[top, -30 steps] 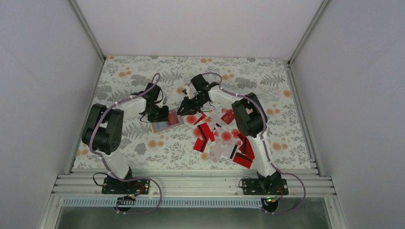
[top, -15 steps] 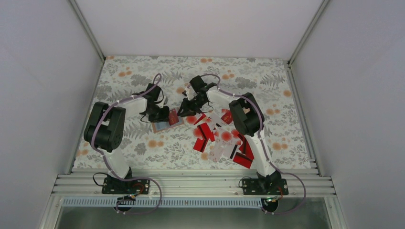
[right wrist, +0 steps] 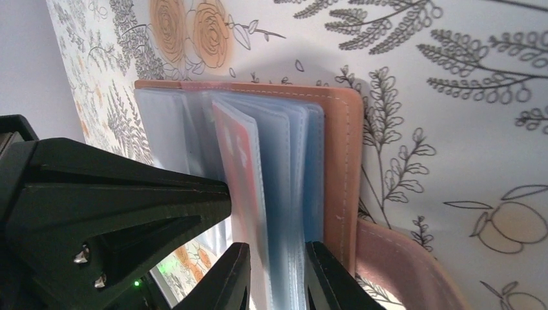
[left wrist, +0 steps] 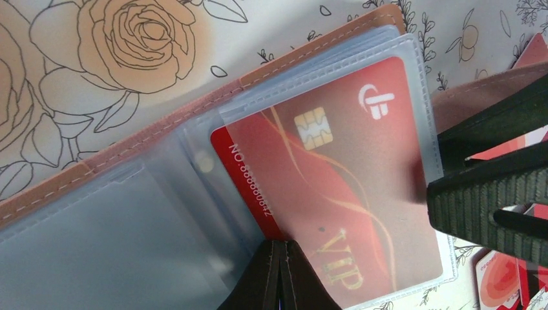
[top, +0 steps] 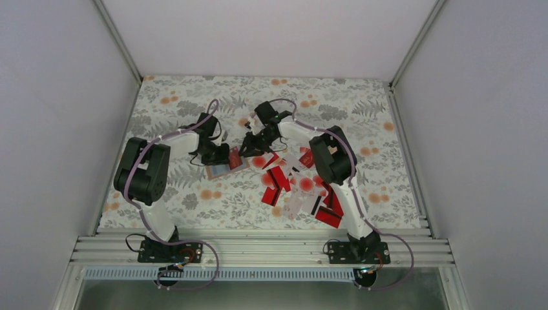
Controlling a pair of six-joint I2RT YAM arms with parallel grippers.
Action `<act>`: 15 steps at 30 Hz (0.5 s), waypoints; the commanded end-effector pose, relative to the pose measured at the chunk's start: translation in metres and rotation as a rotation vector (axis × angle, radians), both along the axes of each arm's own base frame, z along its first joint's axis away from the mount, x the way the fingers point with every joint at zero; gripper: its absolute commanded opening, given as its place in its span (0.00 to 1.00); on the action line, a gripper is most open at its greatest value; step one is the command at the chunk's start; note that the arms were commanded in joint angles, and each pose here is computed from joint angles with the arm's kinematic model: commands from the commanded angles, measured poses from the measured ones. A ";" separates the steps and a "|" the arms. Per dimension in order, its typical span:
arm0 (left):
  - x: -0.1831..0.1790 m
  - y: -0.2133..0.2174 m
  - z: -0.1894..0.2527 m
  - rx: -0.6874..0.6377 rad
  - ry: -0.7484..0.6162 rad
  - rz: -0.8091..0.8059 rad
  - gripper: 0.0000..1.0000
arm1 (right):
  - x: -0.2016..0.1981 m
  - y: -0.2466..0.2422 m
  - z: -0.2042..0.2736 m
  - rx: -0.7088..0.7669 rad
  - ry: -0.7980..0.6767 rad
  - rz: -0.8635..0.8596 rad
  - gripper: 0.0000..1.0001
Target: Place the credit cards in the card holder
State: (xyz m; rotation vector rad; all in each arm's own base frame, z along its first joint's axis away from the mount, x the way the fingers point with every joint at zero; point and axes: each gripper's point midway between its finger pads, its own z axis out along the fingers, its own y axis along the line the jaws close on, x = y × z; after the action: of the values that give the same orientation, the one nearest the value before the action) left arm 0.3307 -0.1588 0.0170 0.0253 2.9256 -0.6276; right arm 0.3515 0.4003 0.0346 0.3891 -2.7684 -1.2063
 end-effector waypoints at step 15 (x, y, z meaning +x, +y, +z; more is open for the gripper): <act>-0.005 -0.001 -0.018 0.010 0.030 -0.021 0.02 | 0.003 -0.008 0.025 -0.120 -0.147 0.001 0.33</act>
State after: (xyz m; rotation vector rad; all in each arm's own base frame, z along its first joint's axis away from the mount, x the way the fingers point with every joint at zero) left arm 0.3322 -0.1606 0.0172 0.0249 2.9199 -0.6508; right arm 0.3503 0.3964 0.0329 0.4319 -2.8513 -1.0927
